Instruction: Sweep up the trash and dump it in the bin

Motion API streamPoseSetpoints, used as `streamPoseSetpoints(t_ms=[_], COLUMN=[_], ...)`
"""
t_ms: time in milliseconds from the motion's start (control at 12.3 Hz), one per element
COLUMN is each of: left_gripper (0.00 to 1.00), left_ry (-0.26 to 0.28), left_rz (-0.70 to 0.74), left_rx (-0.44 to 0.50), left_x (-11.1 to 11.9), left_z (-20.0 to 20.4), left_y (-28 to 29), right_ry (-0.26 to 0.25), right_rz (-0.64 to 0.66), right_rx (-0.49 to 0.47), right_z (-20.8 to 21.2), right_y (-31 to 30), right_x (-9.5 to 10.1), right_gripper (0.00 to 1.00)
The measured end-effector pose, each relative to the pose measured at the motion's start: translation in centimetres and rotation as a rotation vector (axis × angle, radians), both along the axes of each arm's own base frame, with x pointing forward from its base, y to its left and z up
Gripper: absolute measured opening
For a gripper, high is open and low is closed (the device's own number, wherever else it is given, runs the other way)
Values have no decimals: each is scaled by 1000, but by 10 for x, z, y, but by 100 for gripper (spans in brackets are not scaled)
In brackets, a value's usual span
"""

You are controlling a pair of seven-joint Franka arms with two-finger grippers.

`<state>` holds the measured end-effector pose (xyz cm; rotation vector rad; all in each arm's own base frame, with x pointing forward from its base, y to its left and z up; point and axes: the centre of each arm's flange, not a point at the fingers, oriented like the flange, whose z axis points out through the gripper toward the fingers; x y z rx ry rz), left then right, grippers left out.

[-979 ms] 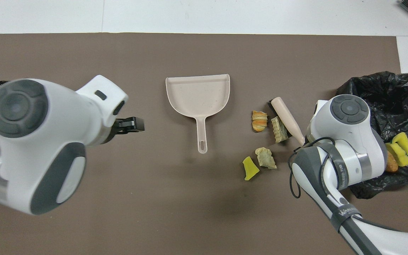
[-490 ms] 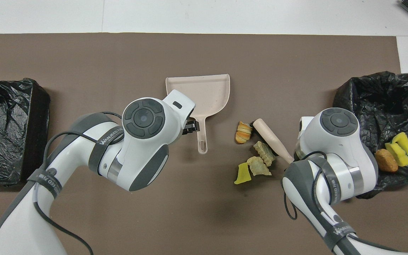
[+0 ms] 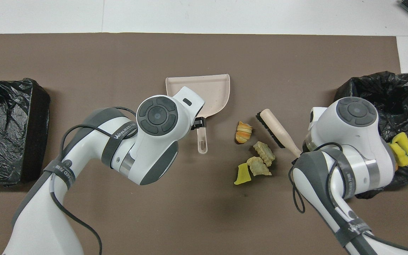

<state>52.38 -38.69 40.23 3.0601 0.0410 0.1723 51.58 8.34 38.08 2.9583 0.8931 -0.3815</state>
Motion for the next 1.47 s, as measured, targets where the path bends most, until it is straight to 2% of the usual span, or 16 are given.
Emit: streamPoseSetpoints(t_ms=[245, 734, 816, 898, 1061, 1224, 1306, 1469], left_gripper=[100, 100, 93, 92, 69, 41, 31, 31], left_ry=[22, 12, 14, 15, 17, 16, 10, -4], left_rz=[-40, -33, -32, -28, -22, -22, -27, -39], left_rx=[13, -1, 0, 1, 1, 1, 7, 23], left_x=[-11, -10, -10, -10, -10, -10, -10, -9], left_z=[-30, -36, -37, -38, -39, -39, -39, -39], left_y=[-27, -38, -38, -38, -38, -38, -38, -37], right_ry=[-1, -10, -11, -12, -13, -14, -14, -14], right_rz=[-48, -147, -158, -165, -184, -205, -213, -230], right_rx=[-5, -27, -30, -32, -36, -41, -43, -48], right_z=[-3, -16, -16, -16, -17, -17, -18, -18], right_y=[-16, -16, -15, -15, -16, -16, -16, -15], right_x=[1, -4, -4, -4, -4, -4, -5, -5], right_gripper=[26, 26, 26, 26, 26, 26, 26, 26])
